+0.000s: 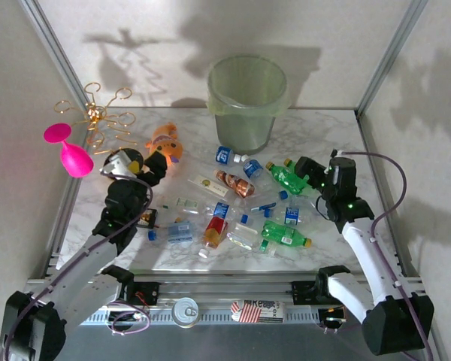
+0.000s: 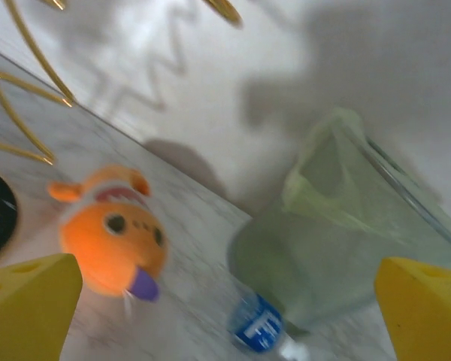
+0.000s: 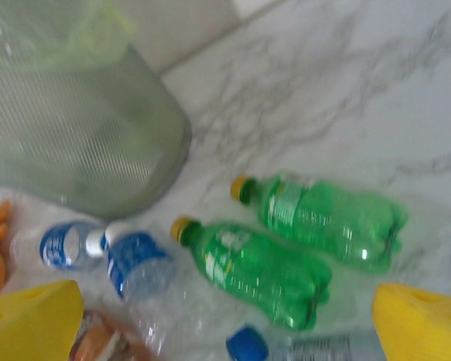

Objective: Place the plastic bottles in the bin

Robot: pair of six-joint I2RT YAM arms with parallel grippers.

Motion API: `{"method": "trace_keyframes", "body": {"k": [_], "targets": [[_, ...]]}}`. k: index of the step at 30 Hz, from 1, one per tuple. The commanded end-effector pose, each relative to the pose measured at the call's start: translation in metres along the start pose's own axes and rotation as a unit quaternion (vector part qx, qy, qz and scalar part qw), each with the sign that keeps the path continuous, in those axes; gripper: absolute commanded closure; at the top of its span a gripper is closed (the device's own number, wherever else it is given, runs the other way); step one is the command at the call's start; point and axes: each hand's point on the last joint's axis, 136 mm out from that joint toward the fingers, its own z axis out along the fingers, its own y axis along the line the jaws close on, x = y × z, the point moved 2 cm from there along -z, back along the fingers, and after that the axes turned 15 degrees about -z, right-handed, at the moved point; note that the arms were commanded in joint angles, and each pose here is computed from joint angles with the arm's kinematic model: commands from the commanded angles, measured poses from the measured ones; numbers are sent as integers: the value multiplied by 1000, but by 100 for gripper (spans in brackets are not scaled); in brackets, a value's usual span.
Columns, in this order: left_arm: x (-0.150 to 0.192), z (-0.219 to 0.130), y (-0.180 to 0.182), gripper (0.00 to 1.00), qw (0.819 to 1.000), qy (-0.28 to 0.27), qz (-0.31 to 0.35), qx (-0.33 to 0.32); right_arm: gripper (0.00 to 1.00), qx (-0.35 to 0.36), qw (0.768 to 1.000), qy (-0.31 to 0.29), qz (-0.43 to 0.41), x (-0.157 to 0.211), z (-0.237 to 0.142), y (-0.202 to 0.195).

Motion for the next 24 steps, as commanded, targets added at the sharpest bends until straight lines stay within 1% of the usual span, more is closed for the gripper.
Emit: {"method": "trace_keyframes", "body": {"k": [1,4,5,7,9,10,14,16,18,20,24], "targets": [[33,1,-7,1,997,63,-50,23,1,14,994,100,38,35,-11,-2],[56,5,-16,1,994,92,-54,29,1,68,987,126,67,54,-16,-20],[65,6,-21,1,993,103,-51,33,2,75,985,134,82,61,-16,-22],[83,8,-28,1,991,124,-41,35,2,68,980,146,115,72,-15,-21],[102,10,-37,1,988,148,-28,38,7,49,974,160,152,86,-12,-16],[110,11,-42,1,986,159,-19,40,8,46,971,167,166,92,-12,-15],[139,8,-50,1,981,190,-2,44,10,55,957,179,221,115,-12,-21],[149,7,-51,0,978,202,-1,46,16,44,951,182,245,123,-13,-18],[155,6,-49,1,977,210,2,42,18,40,944,190,267,132,-14,-17],[158,5,-45,1,976,213,5,38,19,44,938,196,281,137,-17,-19],[157,4,-37,0,978,206,13,28,19,49,936,191,291,140,-14,-21]]}}
